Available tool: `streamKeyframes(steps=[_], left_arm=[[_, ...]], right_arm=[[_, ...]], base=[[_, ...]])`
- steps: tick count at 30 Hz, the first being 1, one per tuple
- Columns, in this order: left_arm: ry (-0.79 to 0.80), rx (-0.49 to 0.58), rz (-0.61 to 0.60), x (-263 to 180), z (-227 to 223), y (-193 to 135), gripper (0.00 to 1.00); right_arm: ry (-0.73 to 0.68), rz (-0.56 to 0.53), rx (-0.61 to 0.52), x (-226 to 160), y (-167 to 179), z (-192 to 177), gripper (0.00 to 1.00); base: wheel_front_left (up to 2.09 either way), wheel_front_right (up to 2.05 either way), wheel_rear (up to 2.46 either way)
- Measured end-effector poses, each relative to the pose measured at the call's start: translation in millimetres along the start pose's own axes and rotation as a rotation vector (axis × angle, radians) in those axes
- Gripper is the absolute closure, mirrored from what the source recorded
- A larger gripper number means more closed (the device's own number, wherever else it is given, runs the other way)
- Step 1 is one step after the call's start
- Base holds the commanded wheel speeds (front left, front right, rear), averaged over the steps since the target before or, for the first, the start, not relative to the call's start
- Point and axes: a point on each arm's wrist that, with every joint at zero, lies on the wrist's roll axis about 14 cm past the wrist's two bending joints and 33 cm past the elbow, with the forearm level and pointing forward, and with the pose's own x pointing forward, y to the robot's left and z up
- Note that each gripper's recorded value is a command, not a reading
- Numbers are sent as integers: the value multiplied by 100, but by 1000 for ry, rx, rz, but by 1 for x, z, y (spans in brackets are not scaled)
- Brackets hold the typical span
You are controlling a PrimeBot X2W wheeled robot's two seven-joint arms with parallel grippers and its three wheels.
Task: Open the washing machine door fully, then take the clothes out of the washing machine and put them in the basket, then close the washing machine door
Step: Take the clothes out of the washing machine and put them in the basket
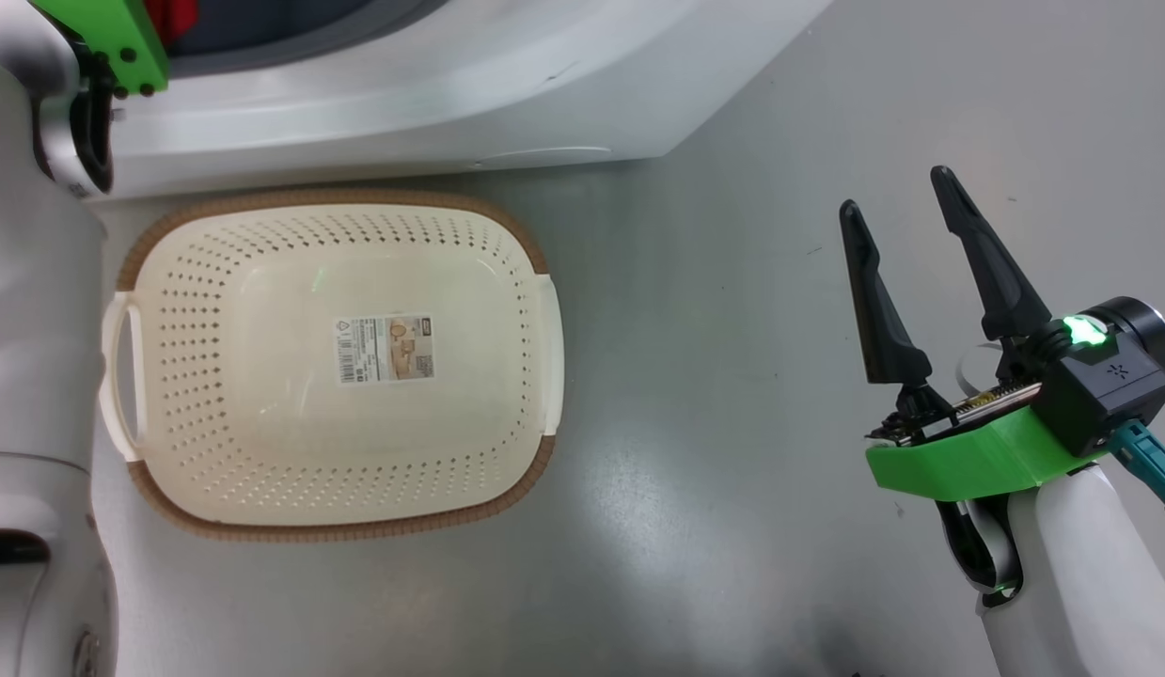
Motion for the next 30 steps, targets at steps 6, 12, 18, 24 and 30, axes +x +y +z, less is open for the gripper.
streamKeyframes(steps=[6,12,18,24,30], left_arm=[[3,39,5,3,-1,-2,100],[-47,59,5,2,7,-1,100],[-117,115,4,-4,17,4,100],[-243,139,-2,-12,43,4,100],[-356,147,-30,-25,59,-1,100]], right_arm=[[5,-9,-1,-1,-3,-1,0],[-7,-4,5,3,-1,2,0],[-6,3,16,4,3,1,0],[-9,7,18,4,4,3,0],[-25,9,23,3,6,11,0]], base=[[0,0,0],[0,0,0],[0,0,0],[0,0,0],[0,0,0]])
